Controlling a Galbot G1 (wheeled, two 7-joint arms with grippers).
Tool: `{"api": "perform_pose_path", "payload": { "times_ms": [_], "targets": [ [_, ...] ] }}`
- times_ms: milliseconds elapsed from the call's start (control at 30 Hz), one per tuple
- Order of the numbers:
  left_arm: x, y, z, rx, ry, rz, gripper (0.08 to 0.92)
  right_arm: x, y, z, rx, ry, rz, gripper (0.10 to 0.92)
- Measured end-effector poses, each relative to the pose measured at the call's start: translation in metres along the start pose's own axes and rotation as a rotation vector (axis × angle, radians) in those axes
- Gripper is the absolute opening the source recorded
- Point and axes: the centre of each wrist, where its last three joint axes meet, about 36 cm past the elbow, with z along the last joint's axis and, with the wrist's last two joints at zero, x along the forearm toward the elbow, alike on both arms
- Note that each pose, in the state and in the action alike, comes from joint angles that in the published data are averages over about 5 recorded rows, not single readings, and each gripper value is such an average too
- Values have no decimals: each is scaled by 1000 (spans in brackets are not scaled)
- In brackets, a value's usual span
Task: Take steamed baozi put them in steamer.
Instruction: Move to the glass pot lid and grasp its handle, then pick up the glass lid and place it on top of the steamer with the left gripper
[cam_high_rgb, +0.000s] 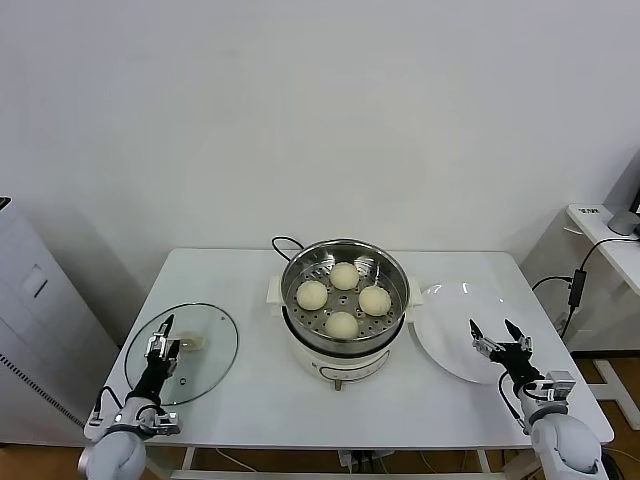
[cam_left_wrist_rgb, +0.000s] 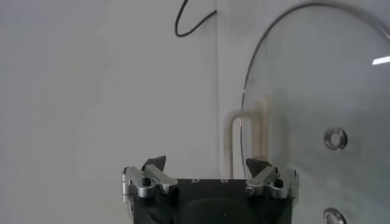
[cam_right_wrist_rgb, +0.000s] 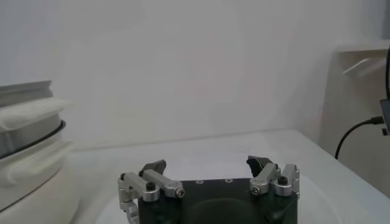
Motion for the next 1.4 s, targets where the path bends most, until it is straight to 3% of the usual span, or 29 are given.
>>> {"api": "perform_pose_path", "payload": {
  "times_ms": [467,700,933,1167,1400],
  "targets": [
    [-4,-7,-5,8,-16,-5,311,-1,-4,-5,3,-8,1,823],
    [-2,8,-3,20,-24,-41,122,-1,-5,-7,5,-10,-1,823],
    [-3,44,-5,55,-15,-74,101,-2,-4,-10,6,-16,-8,823],
    [-13,106,-11,98,6,-121,101,-3,-4,-11,10,-19,-13,823],
    [-16,163,-36,117,12,-130,101,-4,-4,-12,15,-18,-16,823]
  ]
}}
